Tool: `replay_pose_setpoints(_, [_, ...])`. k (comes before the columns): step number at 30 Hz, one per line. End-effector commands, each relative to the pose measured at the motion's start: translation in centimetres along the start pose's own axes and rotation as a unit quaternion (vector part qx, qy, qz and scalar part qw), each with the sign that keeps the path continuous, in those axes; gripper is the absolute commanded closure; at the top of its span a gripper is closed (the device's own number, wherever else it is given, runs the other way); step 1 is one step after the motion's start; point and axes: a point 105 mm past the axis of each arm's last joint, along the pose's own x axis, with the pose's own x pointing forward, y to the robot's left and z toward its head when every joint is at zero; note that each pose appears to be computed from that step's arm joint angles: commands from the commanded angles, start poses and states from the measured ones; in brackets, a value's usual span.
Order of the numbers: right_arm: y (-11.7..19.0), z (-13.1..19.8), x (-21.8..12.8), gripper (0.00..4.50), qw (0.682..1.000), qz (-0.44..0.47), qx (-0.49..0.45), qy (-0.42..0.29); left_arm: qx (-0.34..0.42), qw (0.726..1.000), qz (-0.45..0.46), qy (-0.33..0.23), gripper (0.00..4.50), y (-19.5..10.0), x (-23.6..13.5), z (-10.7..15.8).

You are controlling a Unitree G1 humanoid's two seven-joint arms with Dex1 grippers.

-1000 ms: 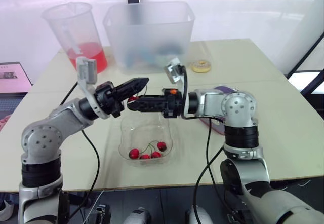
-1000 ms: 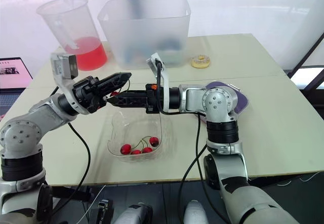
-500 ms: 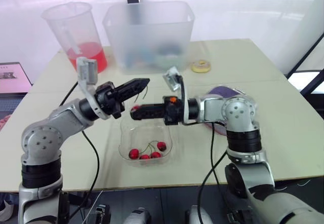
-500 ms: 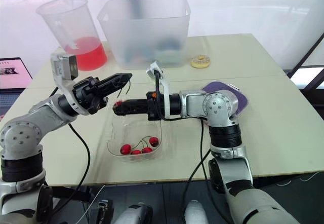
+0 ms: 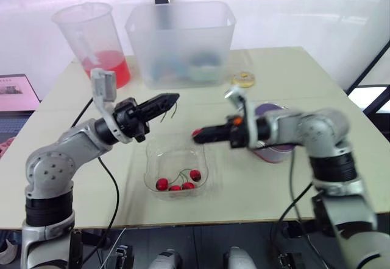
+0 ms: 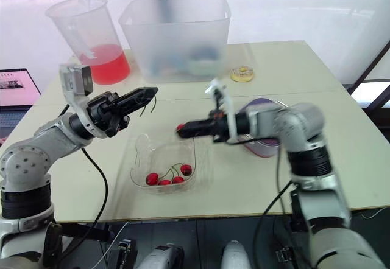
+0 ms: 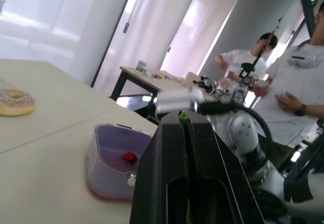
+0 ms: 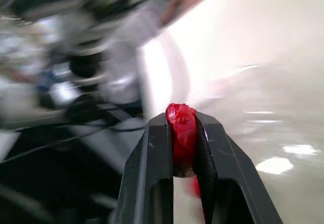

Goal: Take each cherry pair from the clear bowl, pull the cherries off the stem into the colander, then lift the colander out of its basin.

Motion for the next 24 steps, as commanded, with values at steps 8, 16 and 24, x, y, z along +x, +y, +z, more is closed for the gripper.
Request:
replay_pose_setpoints(8, [-9.0, 1.6, -10.8, 4.37, 0.937, -0.279, -0.168, 0.13, 0.037, 0.999, 0.017, -0.009, 4.5, -0.4, -1.6, 0.7])
replay_pose_setpoints(16, [-11.0, -2.4, -11.1, 3.35, 0.922, -0.266, -0.166, 0.225, 0.047, 0.998, 0.04, 0.002, 4.5, -0.3, -2.5, -0.1])
replay_pose_setpoints(24, [-10.3, 1.4, -12.0, 0.02, 0.94, -0.265, -0.157, 0.147, 0.053, 0.997, 0.053, 0.011, 4.5, -0.1, -3.1, 0.1])
